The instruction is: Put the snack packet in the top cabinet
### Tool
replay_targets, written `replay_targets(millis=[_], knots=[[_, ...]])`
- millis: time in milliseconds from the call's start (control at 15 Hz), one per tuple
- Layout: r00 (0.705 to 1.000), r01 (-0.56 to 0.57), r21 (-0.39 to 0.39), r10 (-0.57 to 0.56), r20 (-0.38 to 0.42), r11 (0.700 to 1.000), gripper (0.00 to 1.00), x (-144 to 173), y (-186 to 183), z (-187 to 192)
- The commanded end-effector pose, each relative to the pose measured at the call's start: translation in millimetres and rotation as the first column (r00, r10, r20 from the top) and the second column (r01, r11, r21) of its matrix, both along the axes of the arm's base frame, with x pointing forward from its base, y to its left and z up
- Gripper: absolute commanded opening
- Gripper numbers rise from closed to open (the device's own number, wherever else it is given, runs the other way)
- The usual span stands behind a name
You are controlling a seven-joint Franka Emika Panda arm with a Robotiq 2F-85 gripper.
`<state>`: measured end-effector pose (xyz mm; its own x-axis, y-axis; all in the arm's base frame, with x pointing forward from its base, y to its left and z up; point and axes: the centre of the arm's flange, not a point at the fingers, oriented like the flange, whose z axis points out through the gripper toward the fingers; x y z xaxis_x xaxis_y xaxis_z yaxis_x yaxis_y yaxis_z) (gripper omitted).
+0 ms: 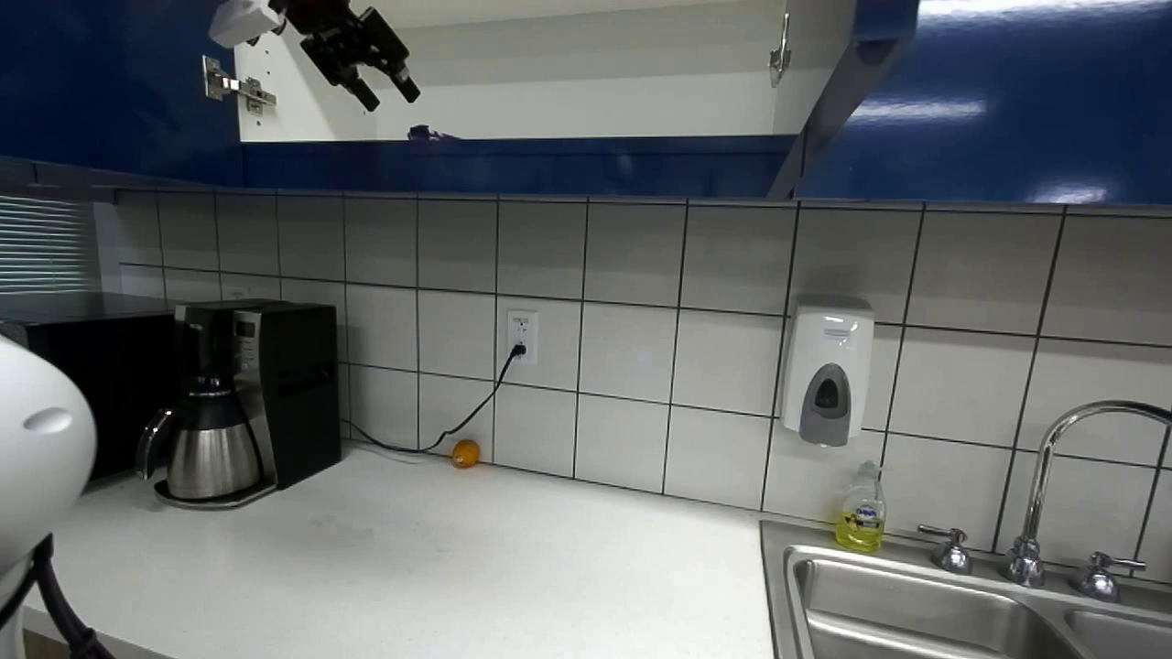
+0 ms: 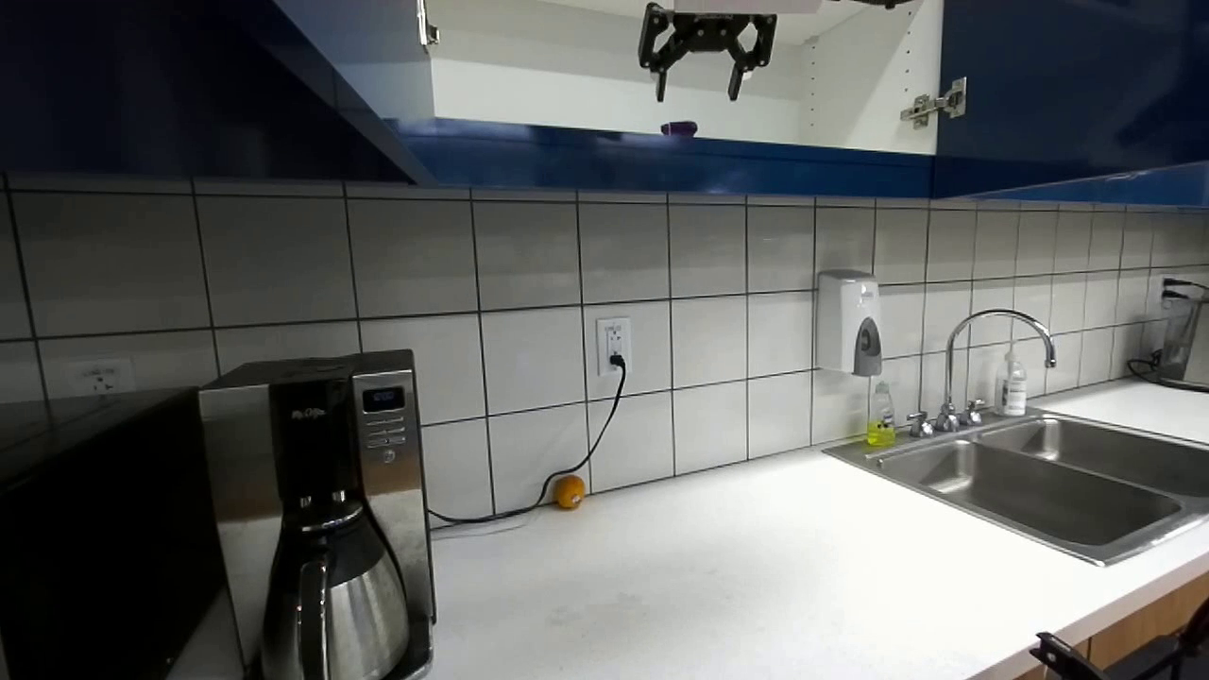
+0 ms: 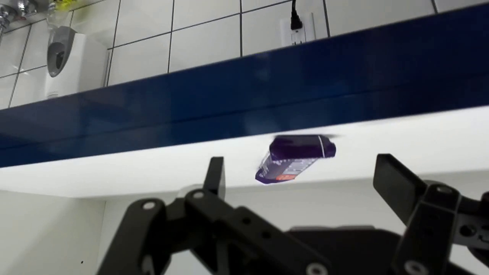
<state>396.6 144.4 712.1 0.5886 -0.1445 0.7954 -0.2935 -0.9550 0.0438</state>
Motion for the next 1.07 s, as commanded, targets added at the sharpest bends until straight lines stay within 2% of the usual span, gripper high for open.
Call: replay_targets(millis=[0, 533, 800, 1000], knots=[[1.0, -0.002, 0.005, 0.002, 0.022, 1.0, 1.0, -35, -7, -49], [0.998, 0.016, 0.026, -0.014, -0.054, 1.0, 1.0, -70, -23, -158], [0.991, 0.021, 0.064, -0.013, -0.135, 0.998, 1.0, -64, -37, -216], [0.973, -0.052, 0.073, 0.067, -0.219, 0.996, 1.0, -60, -49, -259]])
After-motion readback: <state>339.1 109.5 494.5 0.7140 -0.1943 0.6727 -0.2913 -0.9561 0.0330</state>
